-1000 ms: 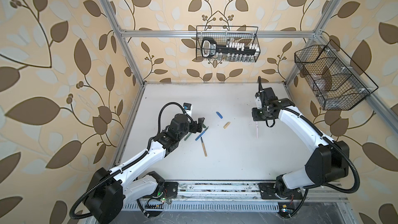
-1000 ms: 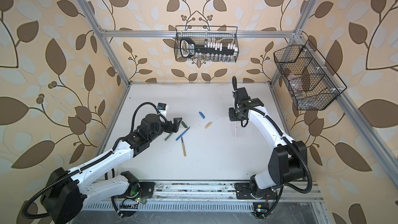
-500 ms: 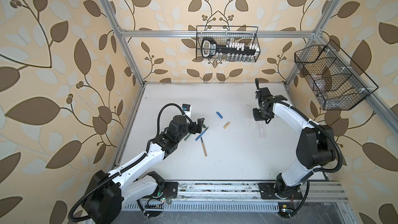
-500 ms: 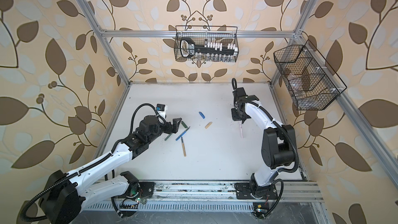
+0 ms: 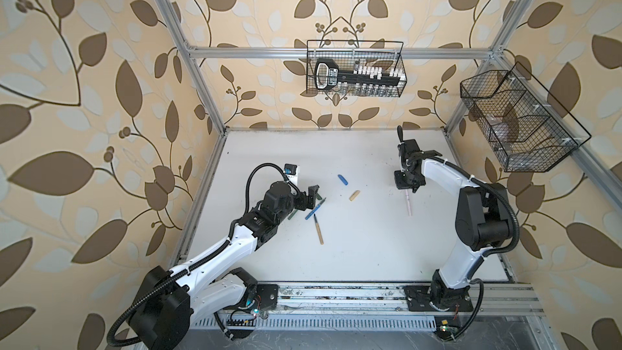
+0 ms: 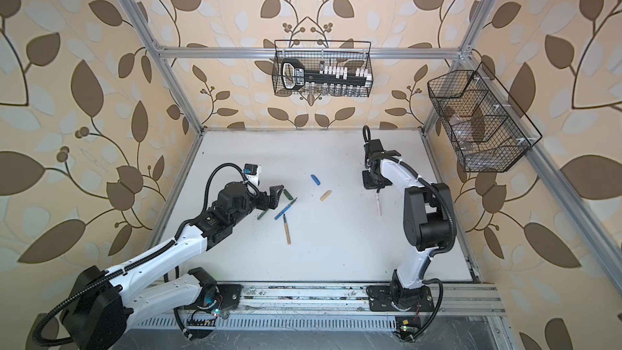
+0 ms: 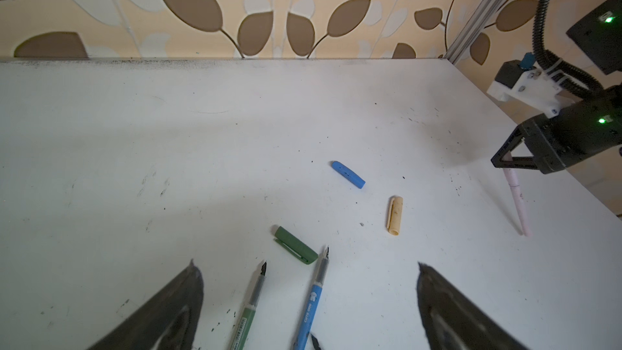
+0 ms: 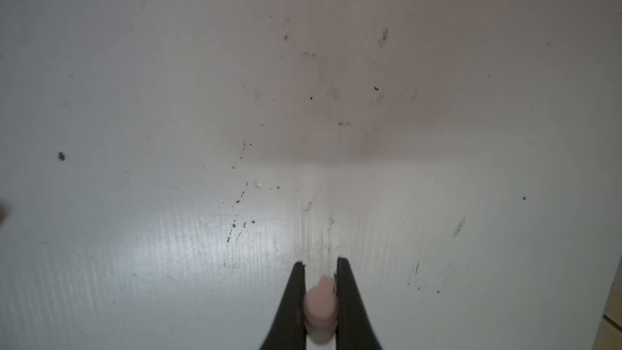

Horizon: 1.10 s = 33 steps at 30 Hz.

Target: Insert the pens into the pen caps

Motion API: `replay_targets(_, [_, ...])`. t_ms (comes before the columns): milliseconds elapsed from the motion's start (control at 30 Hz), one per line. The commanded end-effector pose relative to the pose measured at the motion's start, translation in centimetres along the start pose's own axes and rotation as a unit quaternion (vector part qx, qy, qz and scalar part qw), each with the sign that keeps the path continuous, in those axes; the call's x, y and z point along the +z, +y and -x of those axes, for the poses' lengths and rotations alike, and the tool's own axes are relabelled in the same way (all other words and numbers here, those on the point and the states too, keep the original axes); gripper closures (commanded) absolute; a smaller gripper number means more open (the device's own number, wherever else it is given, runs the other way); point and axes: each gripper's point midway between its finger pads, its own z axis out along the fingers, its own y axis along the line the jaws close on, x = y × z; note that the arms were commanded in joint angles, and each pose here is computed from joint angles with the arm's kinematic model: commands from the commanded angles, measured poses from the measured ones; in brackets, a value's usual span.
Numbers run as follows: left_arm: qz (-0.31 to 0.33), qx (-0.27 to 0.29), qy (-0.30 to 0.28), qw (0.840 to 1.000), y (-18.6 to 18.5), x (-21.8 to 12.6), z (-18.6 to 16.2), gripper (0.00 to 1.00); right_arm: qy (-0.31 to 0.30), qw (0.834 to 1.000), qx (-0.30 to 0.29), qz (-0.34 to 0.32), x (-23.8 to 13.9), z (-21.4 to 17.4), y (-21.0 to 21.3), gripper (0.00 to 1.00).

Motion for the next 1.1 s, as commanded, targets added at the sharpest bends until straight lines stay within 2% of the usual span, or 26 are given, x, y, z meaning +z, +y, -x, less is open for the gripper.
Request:
replay_targets(0, [0.011, -0.01, -0.035, 0.999, 0.6, -0.4, 1.2, 0.01, 0.0, 1.0, -0.012, -0.027, 0.7, 1.4, -0.9, 1.0])
replay_targets(233, [0.009, -0.009, -0.034, 0.999, 0.5, -0.4, 1.3, 0.01, 0.006, 0.999, -0.004, -0.034, 2.2, 1.8, -1.5, 1.0])
replay_targets(467, [0.005, -0.007, -0.024, 1.0, 0.4, -0.1, 0.9, 0.01, 0.01, 0.999, 0.002, -0.042, 3.9, 1.9, -2.2, 0.91])
replay_targets(667, [0.003, -0.007, -0.027, 1.0, 0.3, -0.2, 1.1, 0.01, 0.017, 0.999, -0.002, -0.041, 5.2, 1.8, -2.2, 0.86])
replay_targets(933, [0.009, -0.007, -0.021, 1.0, 0.5, 0.3, 0.7, 0.01, 0.014, 0.999, 0.003, -0.04, 5.5, 2.0, -2.4, 0.7])
replay_targets(1067, [0.005, -0.008, -0.023, 1.0, 0.3, 0.2, 0.8, 0.01, -0.019, 0.999, 0.007, -0.042, 3.9, 3.0, -2.7, 0.61])
